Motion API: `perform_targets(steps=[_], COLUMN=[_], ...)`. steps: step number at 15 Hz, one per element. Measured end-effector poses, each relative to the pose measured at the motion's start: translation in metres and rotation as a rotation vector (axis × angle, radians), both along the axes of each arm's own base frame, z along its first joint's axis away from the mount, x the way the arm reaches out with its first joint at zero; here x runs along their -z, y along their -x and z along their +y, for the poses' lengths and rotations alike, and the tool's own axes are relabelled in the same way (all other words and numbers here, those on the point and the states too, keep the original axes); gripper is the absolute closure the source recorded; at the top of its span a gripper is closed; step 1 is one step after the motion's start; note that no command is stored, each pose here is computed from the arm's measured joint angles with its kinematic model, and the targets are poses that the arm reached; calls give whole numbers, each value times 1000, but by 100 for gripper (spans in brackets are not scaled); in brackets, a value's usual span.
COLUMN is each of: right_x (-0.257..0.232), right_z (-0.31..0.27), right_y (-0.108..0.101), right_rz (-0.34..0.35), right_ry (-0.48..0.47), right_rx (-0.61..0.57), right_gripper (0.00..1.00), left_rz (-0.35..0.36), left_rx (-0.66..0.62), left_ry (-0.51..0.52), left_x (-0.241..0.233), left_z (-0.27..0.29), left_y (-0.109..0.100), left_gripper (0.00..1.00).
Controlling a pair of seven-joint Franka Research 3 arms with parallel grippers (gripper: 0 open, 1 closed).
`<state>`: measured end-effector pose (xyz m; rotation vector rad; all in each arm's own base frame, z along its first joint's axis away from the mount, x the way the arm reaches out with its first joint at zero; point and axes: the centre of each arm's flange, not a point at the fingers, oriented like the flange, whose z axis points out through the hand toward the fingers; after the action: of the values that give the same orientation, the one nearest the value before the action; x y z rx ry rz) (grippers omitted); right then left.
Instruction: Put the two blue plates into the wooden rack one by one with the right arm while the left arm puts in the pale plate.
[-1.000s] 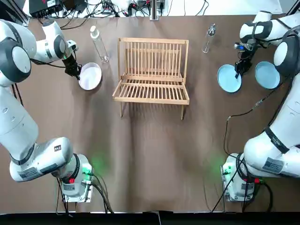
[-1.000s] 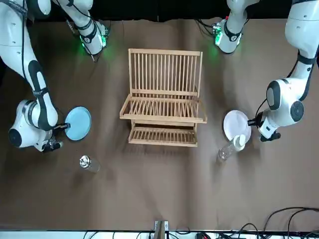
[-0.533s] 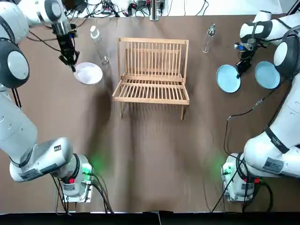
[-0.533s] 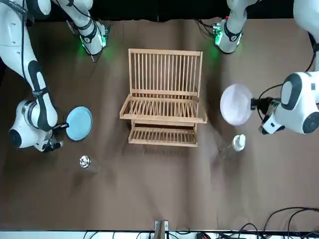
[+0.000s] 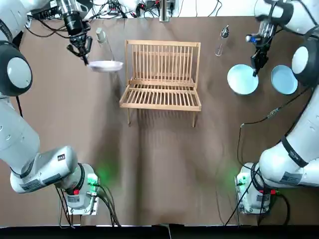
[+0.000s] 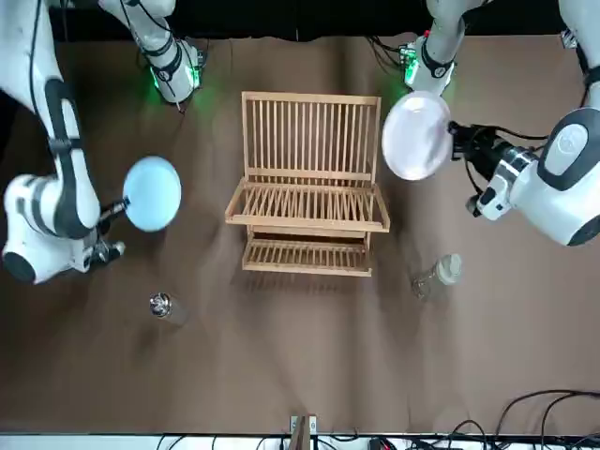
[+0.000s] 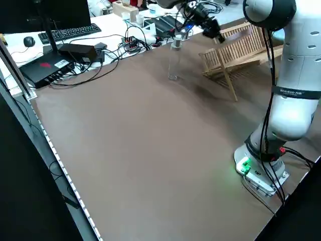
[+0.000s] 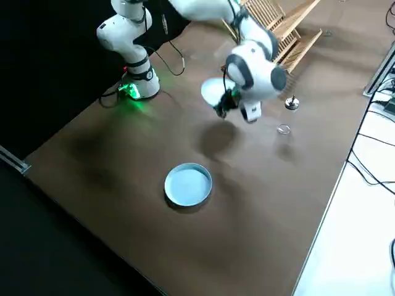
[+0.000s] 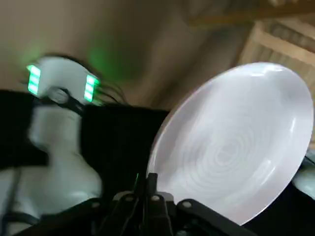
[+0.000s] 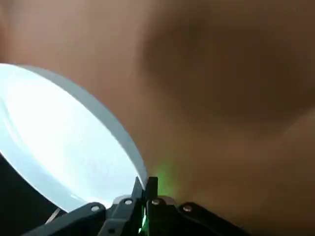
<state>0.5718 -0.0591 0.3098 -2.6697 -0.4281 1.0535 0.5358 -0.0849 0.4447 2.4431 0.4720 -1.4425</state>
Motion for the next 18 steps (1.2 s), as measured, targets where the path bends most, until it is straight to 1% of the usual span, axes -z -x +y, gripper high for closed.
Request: perform_targets(steps=[2,3,5,6,7,9,12,14,16,17,18], right_x=[-45,-61,-79,-79,-78,-75,-86,-103,-112,-112,-108], right_z=[11,22,63,86,108,141,157,166,181,191,202], right_y=[20,29,45,50,55,61,69,80,93,103,113], right_rz=[86,134,232,272,306,375,466,490,475,458,442], right_ry=[21,61,154,179,186,159,117,95,112,132,149], right_rx=[28,60,127,149,174,257,404,483,571,604,634], right_gripper=[96,96,96,96,96,97,97,97,97,97,97], left_rz=[40,57,98,120,140,167,170,170,171,169,164], left_rx=[5,25,64,86,109,146,146,140,135,131,127], left_ry=[18,6,-40,-62,-82,-107,-141,-157,-163,-172,-183], left_x=[-1,1,10,16,23,35,59,77,90,95,98], left_z=[-28,-44,-77,-94,-110,-136,-149,-154,-160,-166,-172], left_y=[4,7,16,21,26,35,37,39,42,43,44], left_gripper=[97,97,97,97,97,97,97,97,97,96,89])
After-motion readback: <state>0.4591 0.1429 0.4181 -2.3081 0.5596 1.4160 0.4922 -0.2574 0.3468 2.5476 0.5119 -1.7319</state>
